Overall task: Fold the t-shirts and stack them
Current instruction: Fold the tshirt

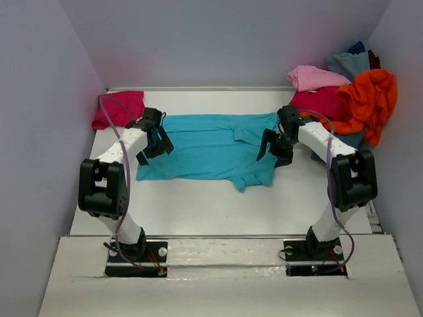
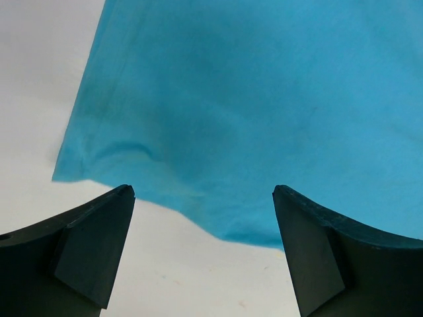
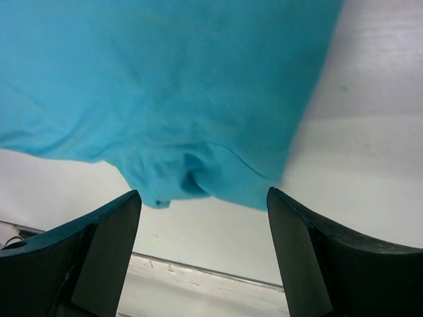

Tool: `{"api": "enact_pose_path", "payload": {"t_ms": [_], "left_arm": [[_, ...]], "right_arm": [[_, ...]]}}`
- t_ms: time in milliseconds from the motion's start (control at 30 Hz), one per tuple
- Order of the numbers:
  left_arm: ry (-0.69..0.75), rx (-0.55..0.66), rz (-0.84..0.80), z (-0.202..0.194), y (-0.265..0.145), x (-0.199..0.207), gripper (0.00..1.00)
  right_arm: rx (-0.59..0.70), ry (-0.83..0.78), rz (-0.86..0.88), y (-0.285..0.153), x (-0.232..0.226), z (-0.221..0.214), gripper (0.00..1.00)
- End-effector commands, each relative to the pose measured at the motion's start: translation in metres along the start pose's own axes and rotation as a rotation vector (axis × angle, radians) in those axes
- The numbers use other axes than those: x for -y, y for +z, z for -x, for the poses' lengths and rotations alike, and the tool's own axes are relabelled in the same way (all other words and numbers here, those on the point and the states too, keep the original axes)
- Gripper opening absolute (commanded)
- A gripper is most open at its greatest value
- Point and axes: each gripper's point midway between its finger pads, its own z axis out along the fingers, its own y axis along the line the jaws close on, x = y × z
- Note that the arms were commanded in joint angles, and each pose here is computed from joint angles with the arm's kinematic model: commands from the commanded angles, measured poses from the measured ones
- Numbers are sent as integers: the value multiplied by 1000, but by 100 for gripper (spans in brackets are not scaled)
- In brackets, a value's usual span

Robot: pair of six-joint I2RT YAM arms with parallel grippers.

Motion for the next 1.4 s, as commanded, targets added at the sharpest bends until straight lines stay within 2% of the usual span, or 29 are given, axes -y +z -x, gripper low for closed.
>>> {"api": "enact_pose_path", "payload": {"t_ms": [0, 233, 333, 500, 733, 900, 1233, 1267, 1367], "left_arm": [[-44, 31, -53, -5, -15, -3, 98], [-29, 2, -46, -25, -11, -12, 98], [-26, -9, -47, -27, -9, -11, 98], [-19, -4, -53, -24, -8, -9, 98], [-14, -11, -72, -24, -7, -4, 98], [-6, -13, -73, -24, -5, -3, 98], [-2, -16, -80, -23, -3, 0, 98], [-2, -15, -81, -22, -3, 1, 98], [-1, -22, -83, -22, -2, 2, 98]], "right_arm": [[130, -22, 20, -38, 6, -4, 82], [74, 4, 19, -42, 18, -38, 81], [1, 28, 21, -29, 26, -59, 80], [-38, 43, 12, -13, 40, -85, 79], [-15, 61, 62, -5, 36, -86, 77], [-12, 83, 84, 8, 32, -79, 68], [-43, 102, 84, 34, 34, -80, 63], [-42, 103, 85, 35, 34, -80, 61], [-58, 112, 81, 43, 36, -80, 45]]}}
